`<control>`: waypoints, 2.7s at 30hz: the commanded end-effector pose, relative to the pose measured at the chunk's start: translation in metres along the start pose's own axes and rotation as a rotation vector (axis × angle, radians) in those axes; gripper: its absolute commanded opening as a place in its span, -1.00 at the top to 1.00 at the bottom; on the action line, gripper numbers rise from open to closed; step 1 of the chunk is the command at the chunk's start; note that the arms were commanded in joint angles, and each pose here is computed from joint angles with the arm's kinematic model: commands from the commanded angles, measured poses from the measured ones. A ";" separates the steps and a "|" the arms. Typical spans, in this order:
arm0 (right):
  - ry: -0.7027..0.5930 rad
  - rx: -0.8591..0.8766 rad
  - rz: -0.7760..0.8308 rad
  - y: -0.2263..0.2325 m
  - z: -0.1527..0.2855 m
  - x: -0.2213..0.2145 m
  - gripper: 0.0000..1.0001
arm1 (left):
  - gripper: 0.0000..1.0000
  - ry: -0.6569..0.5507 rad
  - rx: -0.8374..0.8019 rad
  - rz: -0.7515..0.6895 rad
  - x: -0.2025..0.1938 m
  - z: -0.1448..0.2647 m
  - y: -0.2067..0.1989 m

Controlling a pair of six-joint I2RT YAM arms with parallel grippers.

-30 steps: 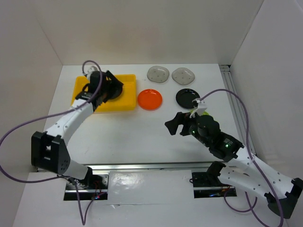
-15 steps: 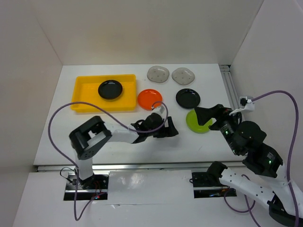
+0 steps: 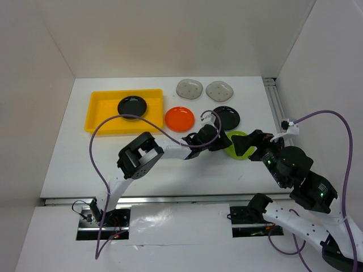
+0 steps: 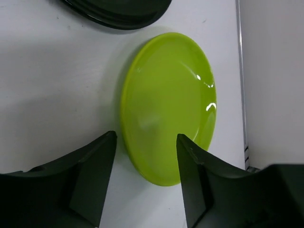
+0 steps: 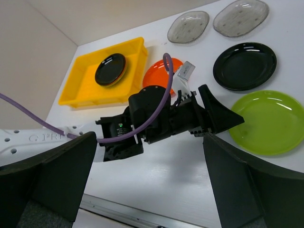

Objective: Place the plates into the plastic bin on the countertop

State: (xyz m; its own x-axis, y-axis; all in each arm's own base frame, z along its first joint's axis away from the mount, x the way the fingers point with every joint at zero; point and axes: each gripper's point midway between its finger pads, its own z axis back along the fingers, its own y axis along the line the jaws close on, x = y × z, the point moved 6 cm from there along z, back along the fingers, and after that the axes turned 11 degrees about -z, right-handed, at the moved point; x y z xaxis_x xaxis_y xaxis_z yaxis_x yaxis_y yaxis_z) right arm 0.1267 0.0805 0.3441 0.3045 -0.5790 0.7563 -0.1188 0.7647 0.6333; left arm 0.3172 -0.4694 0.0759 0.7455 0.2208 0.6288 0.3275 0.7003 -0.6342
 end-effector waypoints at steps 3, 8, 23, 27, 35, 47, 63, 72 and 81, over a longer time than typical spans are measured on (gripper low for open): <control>-0.003 -0.002 -0.015 -0.003 0.002 -0.001 -1.00 | -0.09 0.088 0.178 0.005 -0.027 -0.008 0.044; 0.015 0.005 -0.010 -0.001 -0.001 -0.005 -1.00 | 0.59 0.082 0.182 0.026 -0.022 -0.010 0.052; 0.000 -0.021 0.003 -0.005 0.001 -0.002 -1.00 | 1.00 0.056 0.221 0.052 0.060 0.049 0.014; 0.008 -0.011 0.002 -0.004 -0.001 -0.004 -1.00 | 1.00 -0.042 0.315 0.143 0.122 0.096 0.050; 0.042 0.025 0.040 0.006 -0.025 -0.020 -1.00 | 1.00 -0.187 0.514 0.295 0.218 0.176 0.158; 0.076 0.032 0.049 0.005 -0.039 -0.037 -1.00 | 1.00 -0.317 0.818 0.358 0.303 0.252 0.280; 0.053 0.070 0.009 0.007 -0.037 -0.036 -1.00 | 0.89 -0.258 0.973 0.475 0.261 0.276 0.336; 0.069 0.093 0.007 0.011 -0.040 -0.040 -1.00 | -0.31 -0.270 0.867 0.421 0.272 0.275 0.327; 0.069 0.092 -0.002 0.011 -0.040 -0.040 -1.00 | -0.69 -0.250 0.822 0.394 0.274 0.274 0.290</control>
State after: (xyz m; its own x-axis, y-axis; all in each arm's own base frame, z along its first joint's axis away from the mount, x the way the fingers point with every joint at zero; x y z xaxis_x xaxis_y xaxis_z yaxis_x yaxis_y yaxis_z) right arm 0.1462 0.1204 0.3060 0.3976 -0.5265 0.7515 -0.1875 0.7551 0.6282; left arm 0.4625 -0.0009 0.1531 0.5492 0.6468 0.5292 -0.5731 0.7523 -0.3249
